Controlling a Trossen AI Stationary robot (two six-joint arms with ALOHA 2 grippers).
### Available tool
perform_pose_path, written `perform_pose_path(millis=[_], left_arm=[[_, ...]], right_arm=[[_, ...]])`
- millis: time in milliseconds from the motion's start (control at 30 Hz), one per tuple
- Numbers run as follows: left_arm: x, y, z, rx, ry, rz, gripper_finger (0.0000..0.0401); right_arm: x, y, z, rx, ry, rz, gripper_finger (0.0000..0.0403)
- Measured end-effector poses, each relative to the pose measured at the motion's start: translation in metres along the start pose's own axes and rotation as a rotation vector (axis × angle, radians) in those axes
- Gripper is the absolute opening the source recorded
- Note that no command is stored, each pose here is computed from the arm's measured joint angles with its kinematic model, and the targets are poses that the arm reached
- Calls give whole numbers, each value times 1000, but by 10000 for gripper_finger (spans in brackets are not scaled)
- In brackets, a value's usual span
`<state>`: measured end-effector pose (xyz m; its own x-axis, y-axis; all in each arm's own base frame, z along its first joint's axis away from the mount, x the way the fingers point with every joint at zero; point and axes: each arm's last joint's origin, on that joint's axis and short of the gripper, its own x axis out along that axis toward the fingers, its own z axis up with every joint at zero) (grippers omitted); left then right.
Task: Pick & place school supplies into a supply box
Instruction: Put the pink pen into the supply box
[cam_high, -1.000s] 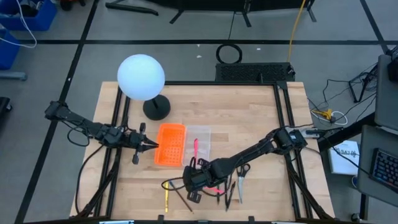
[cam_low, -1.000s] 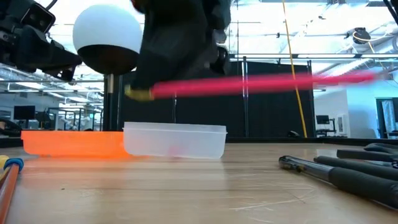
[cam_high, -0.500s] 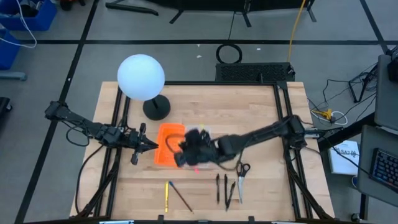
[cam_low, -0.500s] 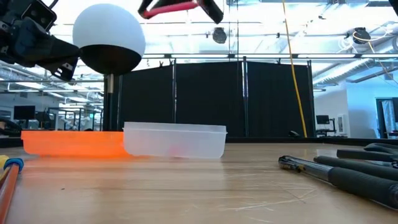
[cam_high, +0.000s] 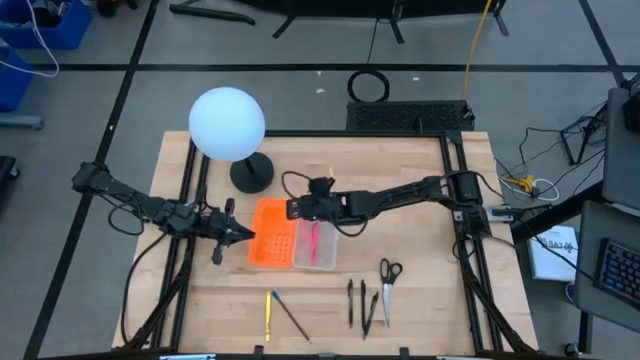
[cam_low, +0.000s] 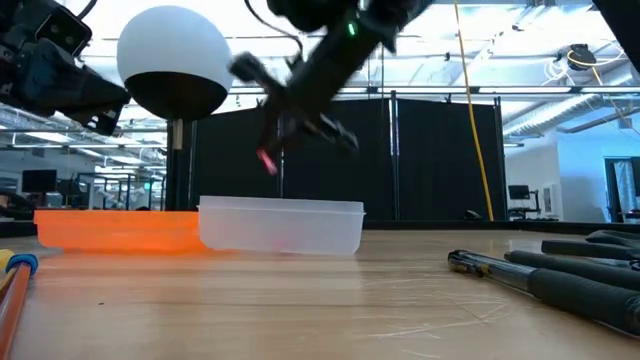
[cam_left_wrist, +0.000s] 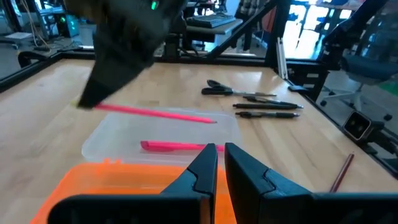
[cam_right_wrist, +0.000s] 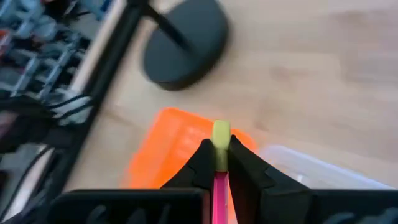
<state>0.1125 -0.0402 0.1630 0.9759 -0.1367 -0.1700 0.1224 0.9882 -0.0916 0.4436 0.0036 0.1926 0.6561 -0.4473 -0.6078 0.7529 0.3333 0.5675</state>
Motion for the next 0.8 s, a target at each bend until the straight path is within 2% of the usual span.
perform_pose_path(millis=[133, 333, 633, 800], left_arm=[[0, 0, -1, 13, 6, 1, 37], [0, 0, -1, 61, 5, 8, 37], [0, 0, -1, 67, 10, 9, 37], [0, 0, -1, 70, 14, 10, 37]], right_arm=[[7, -15, -5, 19, 27, -21, 17], [5, -13, -6, 17, 22, -18, 17], [1, -13, -13, 66, 12, -40, 17], [-3, -13, -18, 46, -12, -60, 17]])
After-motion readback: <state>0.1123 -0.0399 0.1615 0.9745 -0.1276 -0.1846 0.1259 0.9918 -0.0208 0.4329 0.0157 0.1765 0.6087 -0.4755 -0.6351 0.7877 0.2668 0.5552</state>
